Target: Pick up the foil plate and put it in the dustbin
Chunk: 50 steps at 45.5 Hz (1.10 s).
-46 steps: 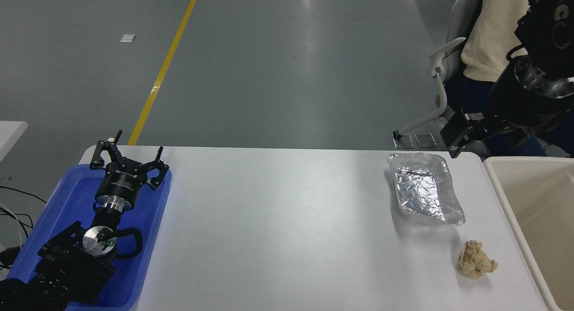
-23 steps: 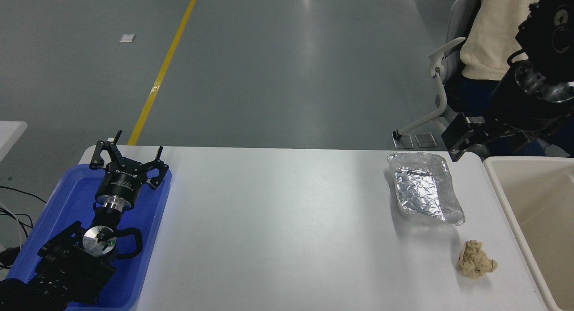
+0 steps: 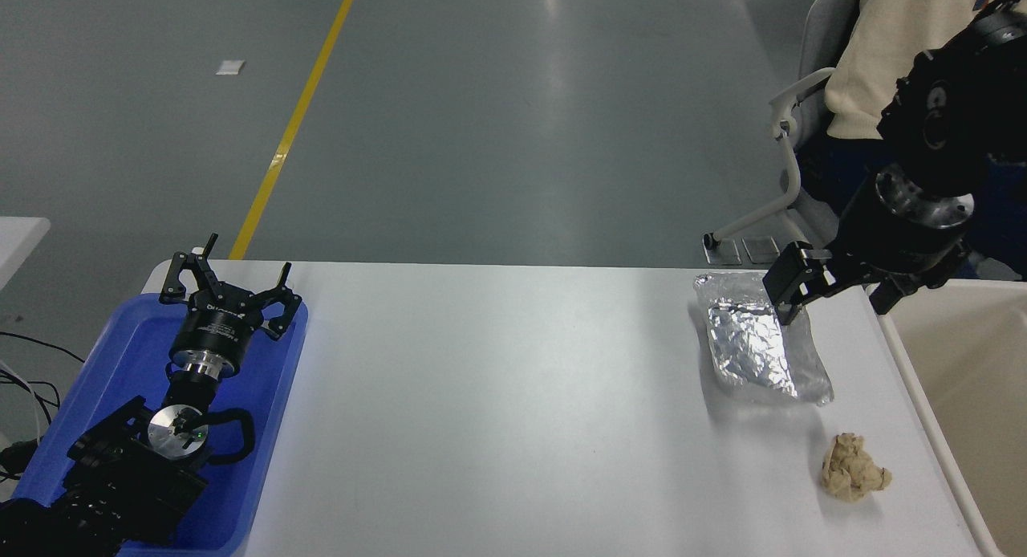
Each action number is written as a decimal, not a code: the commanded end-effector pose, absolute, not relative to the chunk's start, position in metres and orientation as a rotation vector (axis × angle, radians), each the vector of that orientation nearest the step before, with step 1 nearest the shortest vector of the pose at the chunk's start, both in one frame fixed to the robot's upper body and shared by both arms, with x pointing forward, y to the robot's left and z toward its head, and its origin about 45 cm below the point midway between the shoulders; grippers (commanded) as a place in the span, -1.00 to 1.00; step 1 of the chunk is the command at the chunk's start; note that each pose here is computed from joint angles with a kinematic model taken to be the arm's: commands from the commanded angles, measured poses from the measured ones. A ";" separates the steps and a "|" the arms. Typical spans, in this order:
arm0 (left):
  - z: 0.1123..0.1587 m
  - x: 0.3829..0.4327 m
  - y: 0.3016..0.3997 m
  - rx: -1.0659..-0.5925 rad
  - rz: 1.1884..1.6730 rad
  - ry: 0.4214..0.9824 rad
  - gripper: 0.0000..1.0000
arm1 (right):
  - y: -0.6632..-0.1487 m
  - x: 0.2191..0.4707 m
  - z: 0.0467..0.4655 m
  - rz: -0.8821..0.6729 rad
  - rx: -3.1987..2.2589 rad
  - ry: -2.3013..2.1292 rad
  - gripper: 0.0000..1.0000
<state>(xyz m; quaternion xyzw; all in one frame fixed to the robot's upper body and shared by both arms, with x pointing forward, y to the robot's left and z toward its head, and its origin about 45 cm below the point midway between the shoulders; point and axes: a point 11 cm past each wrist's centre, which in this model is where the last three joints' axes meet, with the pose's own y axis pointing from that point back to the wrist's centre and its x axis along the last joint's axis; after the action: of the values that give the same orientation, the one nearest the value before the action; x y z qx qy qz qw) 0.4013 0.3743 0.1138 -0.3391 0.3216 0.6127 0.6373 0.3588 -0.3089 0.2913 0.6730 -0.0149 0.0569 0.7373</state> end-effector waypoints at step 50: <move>0.1137 0.4011 0.3748 -0.775 1.401 0.733 1.00 | -0.435 0.371 0.071 0.404 1.351 -0.719 0.94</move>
<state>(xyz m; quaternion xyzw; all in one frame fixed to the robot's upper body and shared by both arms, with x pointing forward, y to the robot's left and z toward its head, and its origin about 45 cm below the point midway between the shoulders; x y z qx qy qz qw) 0.4013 0.3745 0.1139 -0.3397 0.3209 0.6131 0.6369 0.3759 -0.4242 0.0887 0.6250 -0.2775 0.1736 0.7087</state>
